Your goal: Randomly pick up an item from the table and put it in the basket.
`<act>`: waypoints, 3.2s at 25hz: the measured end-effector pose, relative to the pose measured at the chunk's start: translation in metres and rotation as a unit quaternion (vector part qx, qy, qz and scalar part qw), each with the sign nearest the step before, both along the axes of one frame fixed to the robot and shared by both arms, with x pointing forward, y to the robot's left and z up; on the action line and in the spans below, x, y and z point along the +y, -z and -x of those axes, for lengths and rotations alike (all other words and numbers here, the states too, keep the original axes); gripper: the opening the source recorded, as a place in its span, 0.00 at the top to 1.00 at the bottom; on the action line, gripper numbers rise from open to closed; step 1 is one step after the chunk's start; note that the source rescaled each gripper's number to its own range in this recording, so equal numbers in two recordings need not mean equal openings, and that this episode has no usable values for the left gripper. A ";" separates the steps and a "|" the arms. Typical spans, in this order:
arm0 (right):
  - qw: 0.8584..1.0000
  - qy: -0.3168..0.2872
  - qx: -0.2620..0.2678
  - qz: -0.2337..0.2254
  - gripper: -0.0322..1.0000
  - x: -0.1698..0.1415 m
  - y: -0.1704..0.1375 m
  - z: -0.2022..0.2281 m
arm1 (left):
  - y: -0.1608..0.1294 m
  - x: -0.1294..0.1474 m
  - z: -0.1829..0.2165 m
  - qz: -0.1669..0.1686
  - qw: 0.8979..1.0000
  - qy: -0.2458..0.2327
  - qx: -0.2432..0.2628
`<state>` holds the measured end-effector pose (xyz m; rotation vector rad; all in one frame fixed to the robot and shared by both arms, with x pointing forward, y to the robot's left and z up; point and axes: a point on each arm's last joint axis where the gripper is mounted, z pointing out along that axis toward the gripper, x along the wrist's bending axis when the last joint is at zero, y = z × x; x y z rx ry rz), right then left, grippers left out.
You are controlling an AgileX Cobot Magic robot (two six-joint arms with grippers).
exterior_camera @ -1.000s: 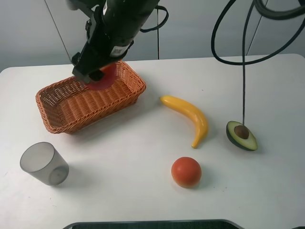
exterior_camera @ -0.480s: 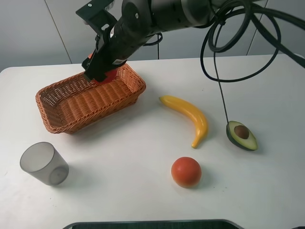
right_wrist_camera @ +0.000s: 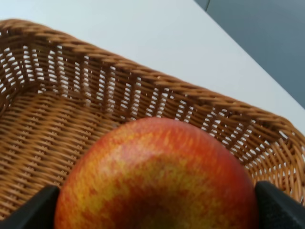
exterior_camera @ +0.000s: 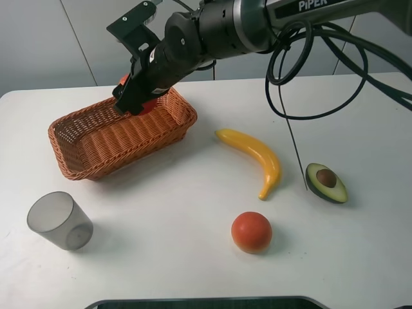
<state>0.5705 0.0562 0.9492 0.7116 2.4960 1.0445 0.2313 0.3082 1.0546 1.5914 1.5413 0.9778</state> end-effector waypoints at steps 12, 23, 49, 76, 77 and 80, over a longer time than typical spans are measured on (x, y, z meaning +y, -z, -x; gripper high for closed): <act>1.000 0.004 -0.016 -0.016 0.01 -0.001 -0.010 -0.003 | 0.000 0.000 0.000 0.000 1.000 0.000 0.000; 0.989 0.053 0.133 0.039 0.00 -0.045 -0.041 0.007 | 0.000 0.000 0.000 0.000 1.000 0.000 0.000; 0.874 0.434 0.217 0.005 0.00 -0.336 -0.095 0.128 | 0.000 0.000 0.000 0.000 1.000 0.000 0.000; 0.898 0.423 -0.054 -0.112 0.00 -0.351 -0.109 0.328 | 0.000 0.000 0.000 0.000 1.000 0.000 0.000; 0.898 0.422 -0.056 -0.112 0.00 -0.351 -0.107 0.331 | 0.000 0.000 0.000 0.000 1.000 0.000 0.000; 0.898 0.418 -0.075 -0.118 0.00 -0.352 -0.105 0.339 | 0.000 0.000 0.000 0.000 1.000 0.000 0.000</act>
